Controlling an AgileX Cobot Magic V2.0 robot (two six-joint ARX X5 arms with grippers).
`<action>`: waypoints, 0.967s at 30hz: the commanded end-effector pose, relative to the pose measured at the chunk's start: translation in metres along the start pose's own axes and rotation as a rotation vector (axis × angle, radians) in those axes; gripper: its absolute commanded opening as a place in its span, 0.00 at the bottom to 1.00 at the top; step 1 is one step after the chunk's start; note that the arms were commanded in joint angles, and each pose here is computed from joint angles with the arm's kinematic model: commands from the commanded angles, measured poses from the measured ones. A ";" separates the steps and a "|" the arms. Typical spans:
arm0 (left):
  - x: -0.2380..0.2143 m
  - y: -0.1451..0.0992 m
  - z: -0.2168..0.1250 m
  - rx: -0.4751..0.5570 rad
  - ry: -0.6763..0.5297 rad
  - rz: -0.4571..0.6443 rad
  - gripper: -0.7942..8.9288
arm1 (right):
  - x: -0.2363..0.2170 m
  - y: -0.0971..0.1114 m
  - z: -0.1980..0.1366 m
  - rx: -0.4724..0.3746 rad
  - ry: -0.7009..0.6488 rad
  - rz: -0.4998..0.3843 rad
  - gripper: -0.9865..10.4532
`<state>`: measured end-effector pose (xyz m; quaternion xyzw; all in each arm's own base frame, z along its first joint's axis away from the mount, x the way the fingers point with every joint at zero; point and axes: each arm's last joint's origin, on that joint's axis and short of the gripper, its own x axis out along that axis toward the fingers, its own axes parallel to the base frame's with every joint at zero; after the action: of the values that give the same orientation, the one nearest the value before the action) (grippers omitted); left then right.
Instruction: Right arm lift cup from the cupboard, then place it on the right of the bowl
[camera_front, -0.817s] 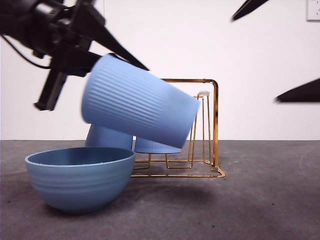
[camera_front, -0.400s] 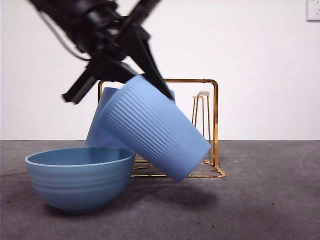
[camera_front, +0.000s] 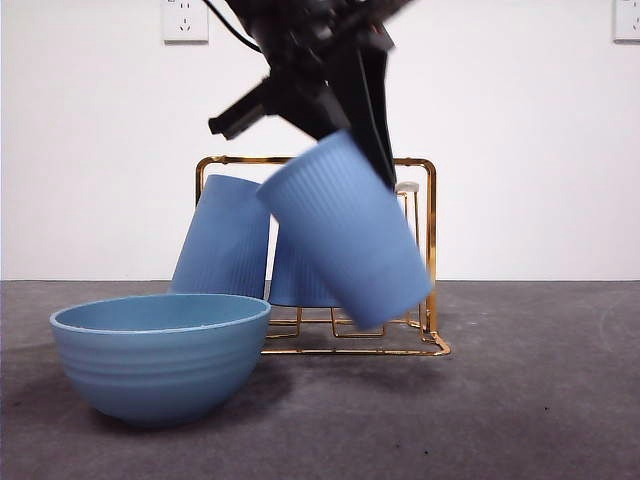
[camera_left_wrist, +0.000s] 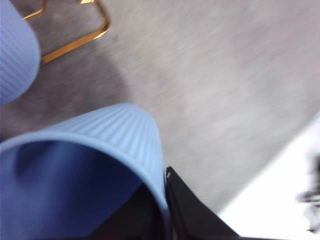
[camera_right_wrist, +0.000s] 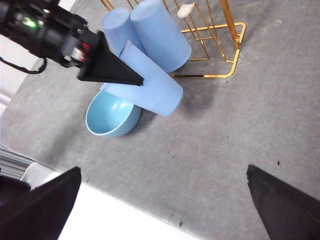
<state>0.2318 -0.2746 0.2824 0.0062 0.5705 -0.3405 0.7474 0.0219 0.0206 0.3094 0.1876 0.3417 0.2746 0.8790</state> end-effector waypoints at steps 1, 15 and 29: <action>0.017 -0.012 0.002 0.104 0.040 0.067 0.09 | -0.002 0.002 0.001 -0.024 -0.002 0.017 0.58; 0.060 -0.044 -0.011 0.333 0.139 0.269 0.09 | -0.002 0.003 0.003 -0.026 -0.024 0.030 0.58; 0.021 -0.061 -0.016 0.358 0.051 0.222 0.54 | -0.002 0.003 0.003 -0.034 -0.017 0.025 0.58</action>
<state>0.1936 -0.3231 0.2699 0.2160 0.5316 -0.3424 0.7440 0.0223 0.0210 0.3104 0.1854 0.3363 0.2806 0.8797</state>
